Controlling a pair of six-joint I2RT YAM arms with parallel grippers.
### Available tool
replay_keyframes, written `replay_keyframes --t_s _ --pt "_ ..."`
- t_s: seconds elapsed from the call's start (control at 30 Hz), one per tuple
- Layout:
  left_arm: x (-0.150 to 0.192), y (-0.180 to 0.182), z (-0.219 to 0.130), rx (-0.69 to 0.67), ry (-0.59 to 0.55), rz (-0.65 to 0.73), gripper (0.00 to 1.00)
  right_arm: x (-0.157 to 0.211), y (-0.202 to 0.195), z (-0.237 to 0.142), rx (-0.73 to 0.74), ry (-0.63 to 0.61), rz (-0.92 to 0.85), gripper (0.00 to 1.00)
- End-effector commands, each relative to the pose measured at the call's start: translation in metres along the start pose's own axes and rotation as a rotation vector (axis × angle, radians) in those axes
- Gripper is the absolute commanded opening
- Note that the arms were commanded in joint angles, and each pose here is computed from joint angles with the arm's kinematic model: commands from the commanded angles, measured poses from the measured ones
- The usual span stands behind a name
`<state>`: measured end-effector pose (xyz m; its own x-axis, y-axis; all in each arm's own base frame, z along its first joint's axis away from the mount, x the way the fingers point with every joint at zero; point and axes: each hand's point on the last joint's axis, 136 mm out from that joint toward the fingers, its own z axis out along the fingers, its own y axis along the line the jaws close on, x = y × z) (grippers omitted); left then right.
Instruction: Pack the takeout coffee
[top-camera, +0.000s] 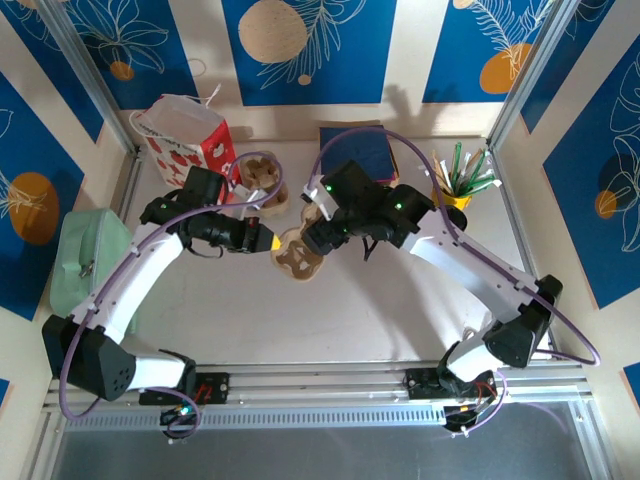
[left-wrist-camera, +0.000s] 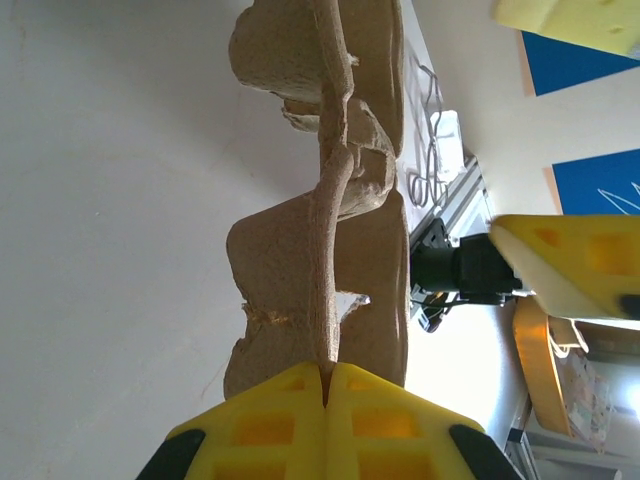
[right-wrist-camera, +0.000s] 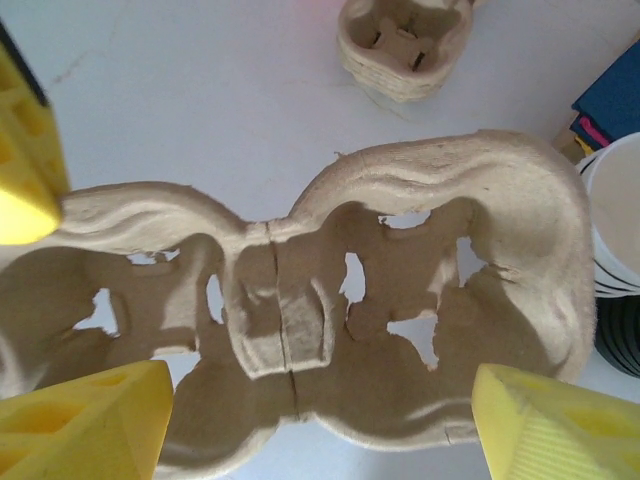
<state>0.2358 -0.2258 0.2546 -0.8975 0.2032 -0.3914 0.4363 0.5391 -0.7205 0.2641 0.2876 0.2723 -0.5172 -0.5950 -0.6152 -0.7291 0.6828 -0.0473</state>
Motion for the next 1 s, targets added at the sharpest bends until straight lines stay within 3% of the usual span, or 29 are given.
replay_keyframes --t_s 0.0,0.4,0.8,0.97 --pt "-0.003 -0.019 -0.004 0.049 0.001 0.067 0.00 0.003 0.003 0.002 0.007 0.033 -0.036 0.79" --pt "-0.005 -0.022 -0.005 0.048 -0.004 0.085 0.00 0.012 0.018 0.027 -0.044 0.107 -0.013 0.76" --pt "-0.006 -0.020 -0.005 0.039 -0.014 0.076 0.00 0.017 0.020 0.037 -0.054 0.122 0.002 0.61" --pt "-0.007 -0.019 -0.004 0.041 -0.018 0.071 0.00 0.018 0.021 0.040 -0.055 0.125 0.011 0.65"
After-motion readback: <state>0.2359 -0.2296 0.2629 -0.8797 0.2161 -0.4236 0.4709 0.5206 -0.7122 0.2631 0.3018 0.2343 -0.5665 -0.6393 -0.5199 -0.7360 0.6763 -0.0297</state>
